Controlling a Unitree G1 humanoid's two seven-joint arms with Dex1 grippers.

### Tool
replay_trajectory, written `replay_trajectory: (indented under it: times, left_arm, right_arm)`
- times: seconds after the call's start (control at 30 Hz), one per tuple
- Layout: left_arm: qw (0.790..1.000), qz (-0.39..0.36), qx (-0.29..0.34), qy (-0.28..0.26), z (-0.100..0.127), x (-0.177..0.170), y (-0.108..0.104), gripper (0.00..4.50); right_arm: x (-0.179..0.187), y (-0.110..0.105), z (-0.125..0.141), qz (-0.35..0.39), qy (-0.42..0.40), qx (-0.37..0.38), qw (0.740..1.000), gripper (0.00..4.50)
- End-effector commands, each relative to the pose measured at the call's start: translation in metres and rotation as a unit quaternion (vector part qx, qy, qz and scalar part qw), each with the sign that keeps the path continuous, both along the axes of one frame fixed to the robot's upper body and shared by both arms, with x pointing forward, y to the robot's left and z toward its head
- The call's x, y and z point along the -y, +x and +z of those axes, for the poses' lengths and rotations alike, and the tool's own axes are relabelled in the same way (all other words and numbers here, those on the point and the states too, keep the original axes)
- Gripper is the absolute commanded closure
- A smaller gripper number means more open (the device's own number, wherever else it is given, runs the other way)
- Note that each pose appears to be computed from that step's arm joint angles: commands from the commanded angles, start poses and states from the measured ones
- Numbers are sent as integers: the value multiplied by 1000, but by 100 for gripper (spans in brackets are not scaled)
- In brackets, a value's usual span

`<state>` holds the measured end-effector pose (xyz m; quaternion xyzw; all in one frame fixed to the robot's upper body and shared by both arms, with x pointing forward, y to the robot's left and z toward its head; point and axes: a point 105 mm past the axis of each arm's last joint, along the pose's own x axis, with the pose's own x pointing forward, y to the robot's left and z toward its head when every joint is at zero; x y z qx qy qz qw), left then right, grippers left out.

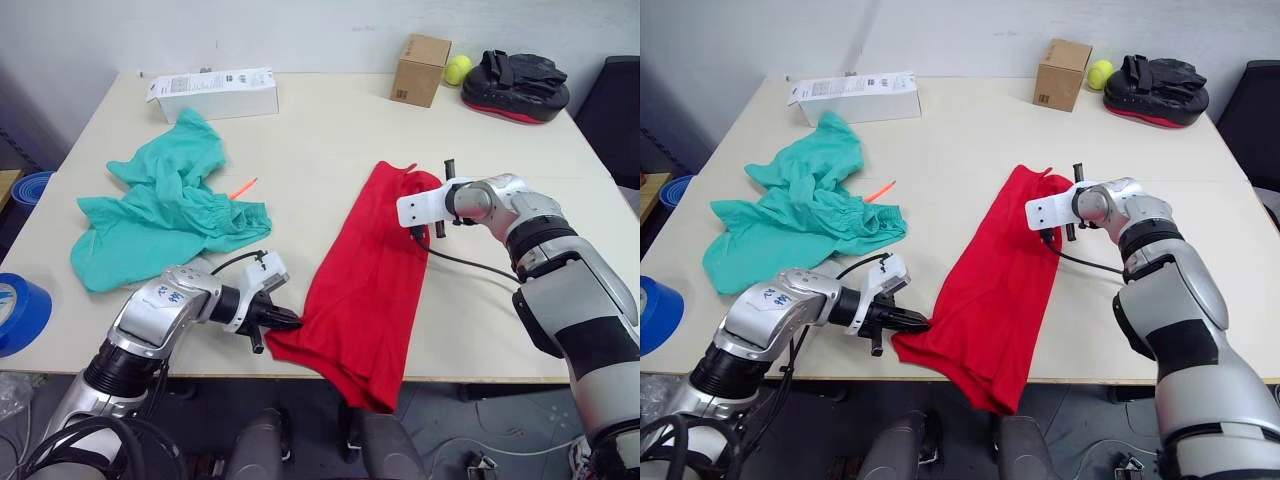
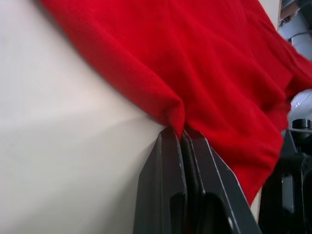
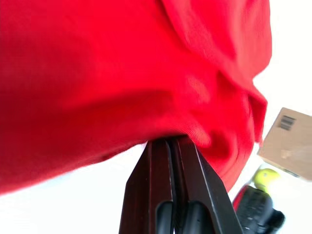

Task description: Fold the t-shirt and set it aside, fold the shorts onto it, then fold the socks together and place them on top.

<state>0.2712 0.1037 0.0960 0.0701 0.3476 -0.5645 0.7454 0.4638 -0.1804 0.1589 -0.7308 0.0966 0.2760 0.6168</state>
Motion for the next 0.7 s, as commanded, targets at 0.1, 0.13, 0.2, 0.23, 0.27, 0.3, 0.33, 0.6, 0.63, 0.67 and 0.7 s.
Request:
replay_trajectory:
  times: [0.1,0.13,0.2,0.23,0.27,0.3,0.33,0.6,0.63,0.67,0.7]
  left_arm:
    - [1000,15,1,-9,2,2,-2,446]
    - [1000,17,0,-10,1,2,-2,446]
    - [1000,19,-2,-12,1,3,-3,446]
    - [1000,20,-2,-12,1,3,-4,446]
    - [1000,21,-3,-13,0,3,-4,446]
    - [1000,22,-3,-13,0,2,-5,446]
    - [1000,23,-4,-13,0,2,-6,446]
    - [999,31,-4,-11,3,-3,-6,446]
    - [999,35,-4,-13,3,-3,-5,446]
    - [999,37,-4,-14,3,-3,-4,446]
    - [999,40,-4,-15,4,-3,-4,427]
  right_arm:
    - [-1,10,28,-12,-11,61,998,450]
    - [0,11,28,-15,-12,63,998,450]
    - [2,12,30,-21,-20,70,997,450]
    - [4,12,31,-24,-25,74,997,450]
    - [5,13,32,-26,-30,77,996,450]
    - [6,13,33,-29,-33,79,996,450]
    - [7,13,33,-31,-34,80,996,450]
    - [5,12,27,-20,-50,70,996,450]
    - [5,11,25,-18,-48,66,997,450]
    - [5,10,24,-17,-46,63,997,450]
    - [5,10,23,-15,-47,60,997,450]
